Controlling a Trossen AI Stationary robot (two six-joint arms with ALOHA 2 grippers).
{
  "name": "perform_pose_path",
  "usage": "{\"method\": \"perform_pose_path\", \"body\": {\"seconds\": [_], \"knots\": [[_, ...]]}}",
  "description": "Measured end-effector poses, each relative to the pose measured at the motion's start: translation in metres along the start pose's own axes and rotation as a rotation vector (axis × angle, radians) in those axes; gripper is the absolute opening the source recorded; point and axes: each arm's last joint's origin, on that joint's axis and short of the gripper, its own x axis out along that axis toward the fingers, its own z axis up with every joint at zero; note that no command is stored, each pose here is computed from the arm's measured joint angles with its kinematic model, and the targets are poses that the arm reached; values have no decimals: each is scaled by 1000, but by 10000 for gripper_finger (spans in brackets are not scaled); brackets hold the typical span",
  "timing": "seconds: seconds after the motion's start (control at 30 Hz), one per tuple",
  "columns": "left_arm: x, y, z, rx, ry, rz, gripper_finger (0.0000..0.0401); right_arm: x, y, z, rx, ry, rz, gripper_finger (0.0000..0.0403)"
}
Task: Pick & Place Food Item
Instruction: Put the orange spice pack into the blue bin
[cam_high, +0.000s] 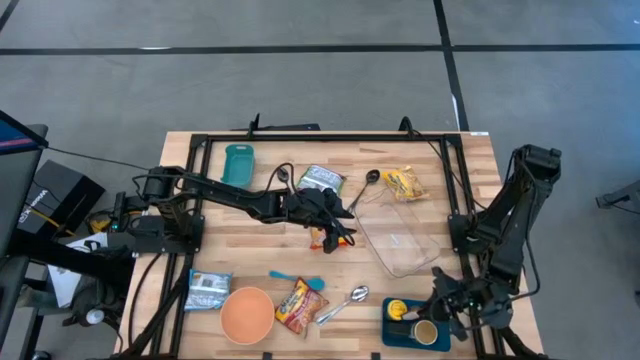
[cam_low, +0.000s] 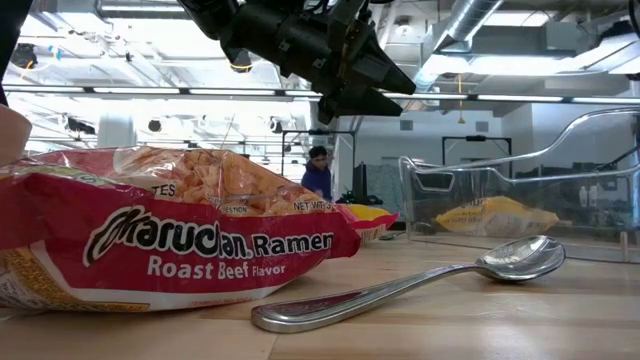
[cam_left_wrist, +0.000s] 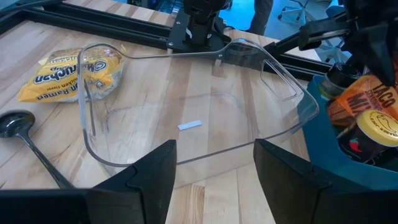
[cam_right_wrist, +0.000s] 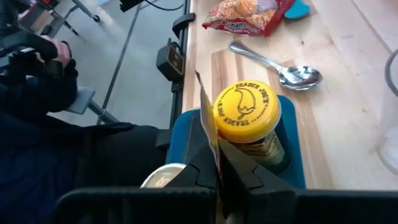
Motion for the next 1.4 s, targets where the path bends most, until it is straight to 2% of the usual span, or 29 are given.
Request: {"method": "perform_pose_path", "body": {"seconds": [0.57, 1.4], "knots": [[0, 0, 0, 0, 1, 0, 209, -1, 0, -9, -62, 25, -16, 0], [0, 0, 0, 0, 1, 1, 209, 6, 0, -16, -77, 47, -26, 0]]}}
